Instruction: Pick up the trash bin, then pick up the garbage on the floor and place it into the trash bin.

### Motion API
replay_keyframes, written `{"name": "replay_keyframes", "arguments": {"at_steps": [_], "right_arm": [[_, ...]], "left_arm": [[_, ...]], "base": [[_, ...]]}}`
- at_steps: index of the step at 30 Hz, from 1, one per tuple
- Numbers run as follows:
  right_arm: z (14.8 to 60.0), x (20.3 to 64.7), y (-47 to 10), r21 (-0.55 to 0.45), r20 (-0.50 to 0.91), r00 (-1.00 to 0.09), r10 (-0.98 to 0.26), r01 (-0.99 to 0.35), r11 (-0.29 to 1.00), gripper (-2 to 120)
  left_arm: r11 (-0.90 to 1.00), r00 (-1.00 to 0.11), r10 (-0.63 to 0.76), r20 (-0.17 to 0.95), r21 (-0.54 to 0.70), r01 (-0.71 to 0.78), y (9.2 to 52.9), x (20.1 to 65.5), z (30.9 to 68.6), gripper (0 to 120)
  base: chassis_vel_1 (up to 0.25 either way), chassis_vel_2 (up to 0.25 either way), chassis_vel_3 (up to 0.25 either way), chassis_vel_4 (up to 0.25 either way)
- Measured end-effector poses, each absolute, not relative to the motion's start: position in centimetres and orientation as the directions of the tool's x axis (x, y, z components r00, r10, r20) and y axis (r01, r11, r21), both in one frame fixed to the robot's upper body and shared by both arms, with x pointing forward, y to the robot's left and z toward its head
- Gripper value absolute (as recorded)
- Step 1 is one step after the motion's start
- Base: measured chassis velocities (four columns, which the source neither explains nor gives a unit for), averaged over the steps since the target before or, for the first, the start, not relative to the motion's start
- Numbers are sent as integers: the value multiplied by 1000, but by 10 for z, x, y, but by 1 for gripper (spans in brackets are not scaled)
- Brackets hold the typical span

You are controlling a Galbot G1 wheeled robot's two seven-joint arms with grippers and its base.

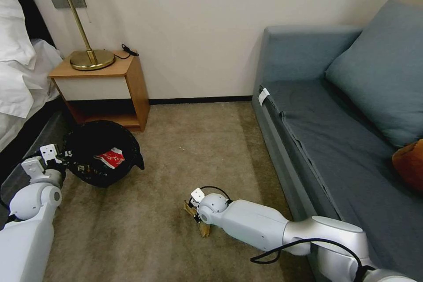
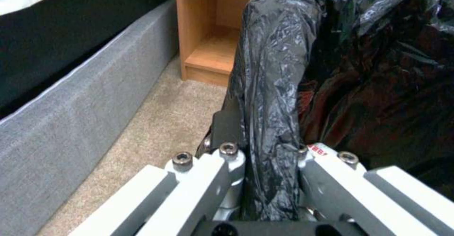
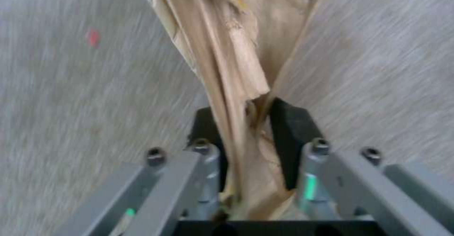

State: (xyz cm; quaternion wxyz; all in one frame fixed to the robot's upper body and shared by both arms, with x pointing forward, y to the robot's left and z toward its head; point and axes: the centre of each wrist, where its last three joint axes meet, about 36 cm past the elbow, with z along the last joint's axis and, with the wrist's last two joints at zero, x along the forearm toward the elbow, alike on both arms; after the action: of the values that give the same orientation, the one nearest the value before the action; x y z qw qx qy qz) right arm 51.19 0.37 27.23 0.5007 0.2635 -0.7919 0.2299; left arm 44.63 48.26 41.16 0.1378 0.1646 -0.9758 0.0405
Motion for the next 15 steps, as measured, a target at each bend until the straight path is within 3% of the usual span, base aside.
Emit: {"name": "replay_keyframes", "arguments": {"at_steps": [6, 15], "right_arm": [[299, 545, 2, -115, 888, -414, -199, -621, 775, 0], [320, 565, 0, -121, 856, -466, -223, -600, 790, 0]], "left_arm": [[942, -906, -313, 284, -30, -334, 486, 440, 409, 3], [941, -906, -314, 284, -30, -336, 491, 435, 405, 3]], "base": [[0, 0, 0, 0], [0, 0, 0, 0]]}}
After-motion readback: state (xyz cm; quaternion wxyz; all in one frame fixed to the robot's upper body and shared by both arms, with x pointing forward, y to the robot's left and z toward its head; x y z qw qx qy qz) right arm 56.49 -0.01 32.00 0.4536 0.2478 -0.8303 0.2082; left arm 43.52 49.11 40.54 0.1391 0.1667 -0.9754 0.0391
